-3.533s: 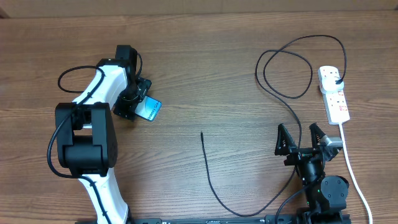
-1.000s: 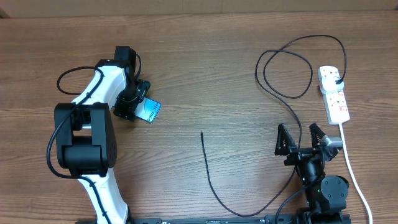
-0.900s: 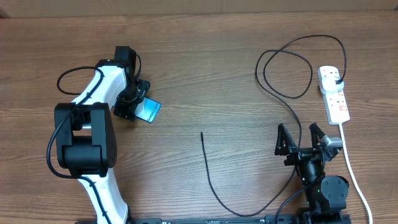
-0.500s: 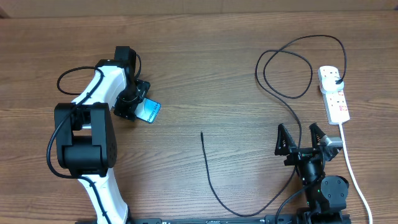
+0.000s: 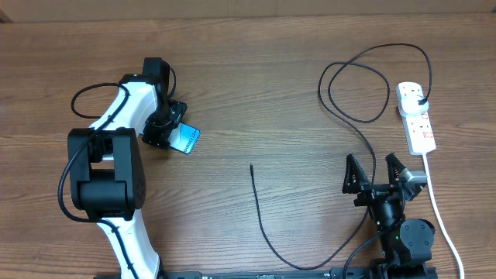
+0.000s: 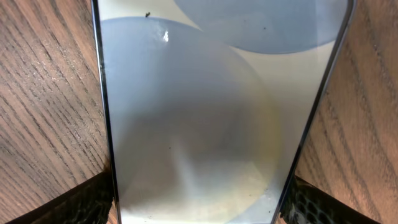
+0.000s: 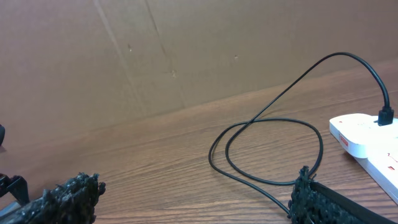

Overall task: Plug charger to phone and switch on socket
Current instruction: 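Close the left gripper on the phone's sides and hold it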

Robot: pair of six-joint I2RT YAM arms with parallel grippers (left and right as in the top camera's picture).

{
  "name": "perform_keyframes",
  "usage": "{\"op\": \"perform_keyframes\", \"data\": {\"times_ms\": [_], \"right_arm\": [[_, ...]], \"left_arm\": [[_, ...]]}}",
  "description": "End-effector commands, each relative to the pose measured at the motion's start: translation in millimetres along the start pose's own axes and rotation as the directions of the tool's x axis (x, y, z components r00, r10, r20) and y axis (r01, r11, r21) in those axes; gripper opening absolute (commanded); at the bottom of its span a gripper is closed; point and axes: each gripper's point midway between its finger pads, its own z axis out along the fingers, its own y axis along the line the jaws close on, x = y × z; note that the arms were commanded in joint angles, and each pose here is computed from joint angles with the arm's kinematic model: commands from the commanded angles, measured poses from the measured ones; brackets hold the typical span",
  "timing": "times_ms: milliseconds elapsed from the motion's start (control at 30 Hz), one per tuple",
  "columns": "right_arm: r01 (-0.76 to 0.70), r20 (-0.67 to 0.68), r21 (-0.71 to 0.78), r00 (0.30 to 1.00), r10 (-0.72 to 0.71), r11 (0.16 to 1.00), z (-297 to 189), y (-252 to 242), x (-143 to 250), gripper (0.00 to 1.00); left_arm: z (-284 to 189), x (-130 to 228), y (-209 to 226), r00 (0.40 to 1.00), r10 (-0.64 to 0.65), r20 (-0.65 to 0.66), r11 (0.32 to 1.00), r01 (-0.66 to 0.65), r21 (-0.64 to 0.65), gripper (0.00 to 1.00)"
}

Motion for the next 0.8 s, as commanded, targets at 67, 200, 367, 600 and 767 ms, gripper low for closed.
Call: {"op": "perform_keyframes", "data": {"times_ms": [67,200,367,600,767], "right_arm": [[0.000,0.006,0.004,1.000,0.000,1.000,0.1,-1.1,1.4,1.00],[0.000,0.006,0.003,1.000,0.000,1.000,0.1,-1.1,1.4,1.00],[0.000,0.006,0.004,1.000,0.000,1.000,0.1,-1.1,1.4,1.00],[0.000,0.006,0.004,1.000,0.000,1.000,0.1,-1.1,1.4,1.00],[0.000,0.006,0.004,1.000,0.000,1.000,0.1,-1.1,1.4,1.00]], "left_arm": [[11.0,7.7,8.2,0.999,-0.022,-0.039,0.999,0.021,-0.024,0.86],[11.0,7.7,8.2,0.999,-0.022,-0.038,0.999,0.021,-0.024,0.84],[11.0,7.7,8.1,0.999,-0.022,-0.039,0.999,0.021,-0.023,0.82],[11.0,7.7,8.1,0.999,-0.022,-0.039,0.999,0.021,-0.023,0.79],[11.0,7.7,8.1,0.999,-0.022,-0.039,0.999,0.021,-0.023,0.75]]}}
